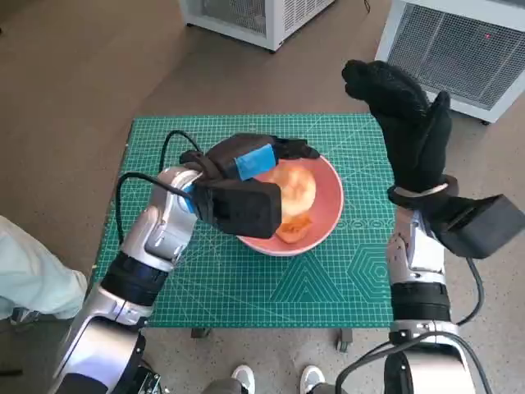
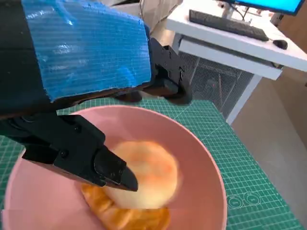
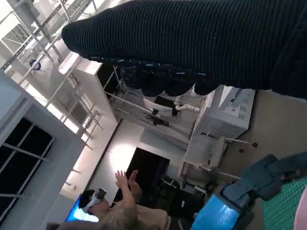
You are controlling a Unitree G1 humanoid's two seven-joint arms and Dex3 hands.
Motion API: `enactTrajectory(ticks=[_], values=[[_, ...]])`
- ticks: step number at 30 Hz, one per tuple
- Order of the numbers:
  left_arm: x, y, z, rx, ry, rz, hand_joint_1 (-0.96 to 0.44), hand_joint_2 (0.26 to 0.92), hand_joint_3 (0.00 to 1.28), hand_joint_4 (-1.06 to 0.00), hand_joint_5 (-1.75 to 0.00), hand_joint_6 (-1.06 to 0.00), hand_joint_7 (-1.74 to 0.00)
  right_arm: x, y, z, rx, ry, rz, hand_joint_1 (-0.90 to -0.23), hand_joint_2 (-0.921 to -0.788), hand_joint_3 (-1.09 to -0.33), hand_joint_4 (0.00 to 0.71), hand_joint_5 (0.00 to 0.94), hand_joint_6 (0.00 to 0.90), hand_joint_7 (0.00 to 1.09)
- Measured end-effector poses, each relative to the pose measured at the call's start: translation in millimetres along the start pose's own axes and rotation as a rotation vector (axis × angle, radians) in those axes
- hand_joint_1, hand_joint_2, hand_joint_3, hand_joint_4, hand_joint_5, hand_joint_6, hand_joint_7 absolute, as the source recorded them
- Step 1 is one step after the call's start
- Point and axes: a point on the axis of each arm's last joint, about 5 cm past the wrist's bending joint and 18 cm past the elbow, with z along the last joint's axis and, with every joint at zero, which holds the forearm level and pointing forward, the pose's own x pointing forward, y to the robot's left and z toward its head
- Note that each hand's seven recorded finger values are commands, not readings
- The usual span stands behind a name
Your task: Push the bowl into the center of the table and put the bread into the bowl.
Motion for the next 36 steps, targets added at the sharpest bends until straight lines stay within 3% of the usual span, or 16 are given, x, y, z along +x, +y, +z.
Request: enactTrajectory(ticks=[9, 17, 27, 31, 36], values=[[-5, 2.7, -4.6, -0.039, -0.044, 0.019, -0.52, 0.890, 0.01, -0.02, 0.00, -0.19, 0.00, 0.1, 0.3, 0.0, -0.002, -0.002, -0.011, -0.664, -0.921, -0.705, 0.232, 0.001, 0.091, 0.46], [-17, 16.2, -14.7, -0.203, -0.104, 0.066, -0.56, 0.917, 0.03, -0.01, 0.00, -0.17, 0.00, 0.0, 0.4, 0.1, -0.005, -0.007, -0.013, -0.664, -0.921, -0.705, 0.232, 0.001, 0.096, 0.46], [-43, 39.8, -30.6, -0.487, -0.292, 0.303, -0.63, 0.921, 0.25, -0.05, -0.02, -0.20, -0.01, 0.2, 0.0, 0.2, -0.006, -0.007, -0.014, -0.657, -0.921, -0.704, 0.233, 0.001, 0.102, 0.44], [-48, 38.4, -33.0, -0.609, -0.381, 0.414, -0.62, 0.921, 0.34, -0.08, -0.02, -0.22, -0.02, 0.6, -0.4, 0.7, -0.008, -0.008, -0.013, -0.657, -0.921, -0.700, 0.234, 0.001, 0.107, 0.44], [-49, 28.5, -37.0, -0.741, -0.472, 0.550, -0.66, 0.921, 0.36, -0.11, -0.03, -0.25, -0.04, 2.9, -0.4, 1.7, -0.009, -0.014, -0.011, -0.657, -0.921, -0.699, 0.235, 0.001, 0.111, 0.43]])
